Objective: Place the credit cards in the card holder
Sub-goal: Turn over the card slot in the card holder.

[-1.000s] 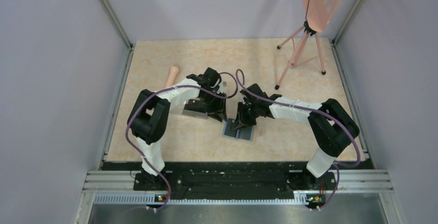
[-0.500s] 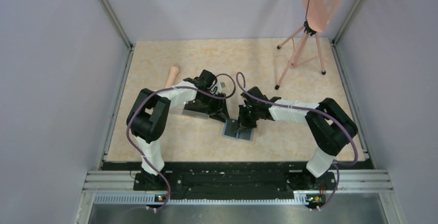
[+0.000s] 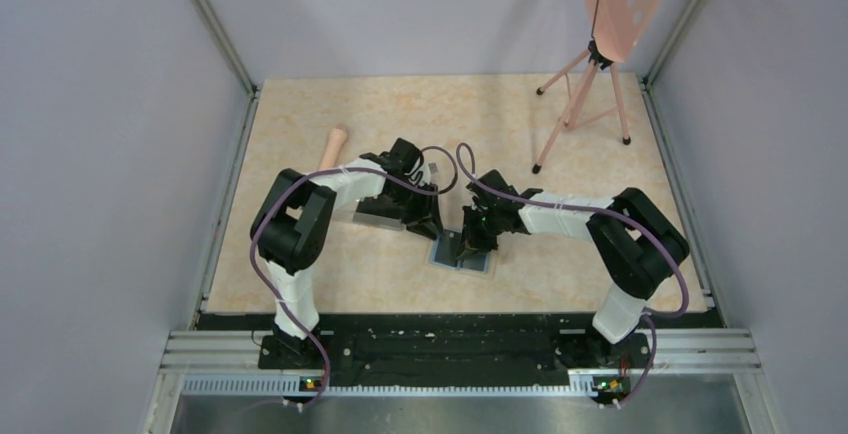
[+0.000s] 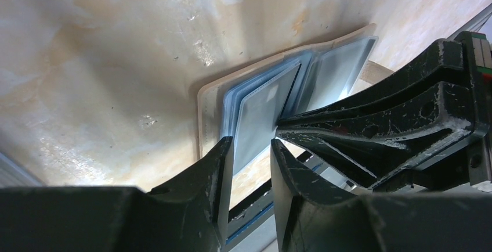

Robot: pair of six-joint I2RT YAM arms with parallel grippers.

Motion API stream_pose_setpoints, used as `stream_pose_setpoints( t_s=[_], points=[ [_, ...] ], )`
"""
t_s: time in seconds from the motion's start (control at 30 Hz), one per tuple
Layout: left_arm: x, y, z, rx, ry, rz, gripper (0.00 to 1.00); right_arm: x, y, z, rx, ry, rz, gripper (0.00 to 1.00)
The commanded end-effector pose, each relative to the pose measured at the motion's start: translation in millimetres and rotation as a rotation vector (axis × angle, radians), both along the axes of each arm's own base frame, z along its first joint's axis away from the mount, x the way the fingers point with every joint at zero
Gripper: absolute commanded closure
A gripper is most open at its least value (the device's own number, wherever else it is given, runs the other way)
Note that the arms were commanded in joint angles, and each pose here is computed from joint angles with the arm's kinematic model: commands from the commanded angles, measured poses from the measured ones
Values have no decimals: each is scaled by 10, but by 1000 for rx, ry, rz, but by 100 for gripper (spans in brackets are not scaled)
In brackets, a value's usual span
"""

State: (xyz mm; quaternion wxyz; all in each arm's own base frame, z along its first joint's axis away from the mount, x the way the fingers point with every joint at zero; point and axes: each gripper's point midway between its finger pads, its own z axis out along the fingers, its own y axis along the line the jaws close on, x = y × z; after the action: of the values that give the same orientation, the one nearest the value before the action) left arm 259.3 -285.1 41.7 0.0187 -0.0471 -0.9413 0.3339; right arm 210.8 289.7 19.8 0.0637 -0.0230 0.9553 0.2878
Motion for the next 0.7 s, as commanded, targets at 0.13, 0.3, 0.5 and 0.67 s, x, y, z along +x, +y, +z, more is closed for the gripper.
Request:
stream_pose_setpoints(
  t_s=[0.13, 0.3, 0.5, 0.67],
  points=[
    [-60, -73, -76, 6, 11, -32, 70, -90, -47, -152, -47, 26, 25, 100],
    [-119, -89, -117, 59, 7, -79, 67, -94, -44, -154, -45, 29, 24, 100],
    [-66, 46, -151, 224, -73, -96, 64, -86, -23, -125, -35, 26, 21, 100],
    [-10, 154, -127, 295, -118, -91, 62, -68, 3, -90, -22, 22, 18, 100]
  ],
)
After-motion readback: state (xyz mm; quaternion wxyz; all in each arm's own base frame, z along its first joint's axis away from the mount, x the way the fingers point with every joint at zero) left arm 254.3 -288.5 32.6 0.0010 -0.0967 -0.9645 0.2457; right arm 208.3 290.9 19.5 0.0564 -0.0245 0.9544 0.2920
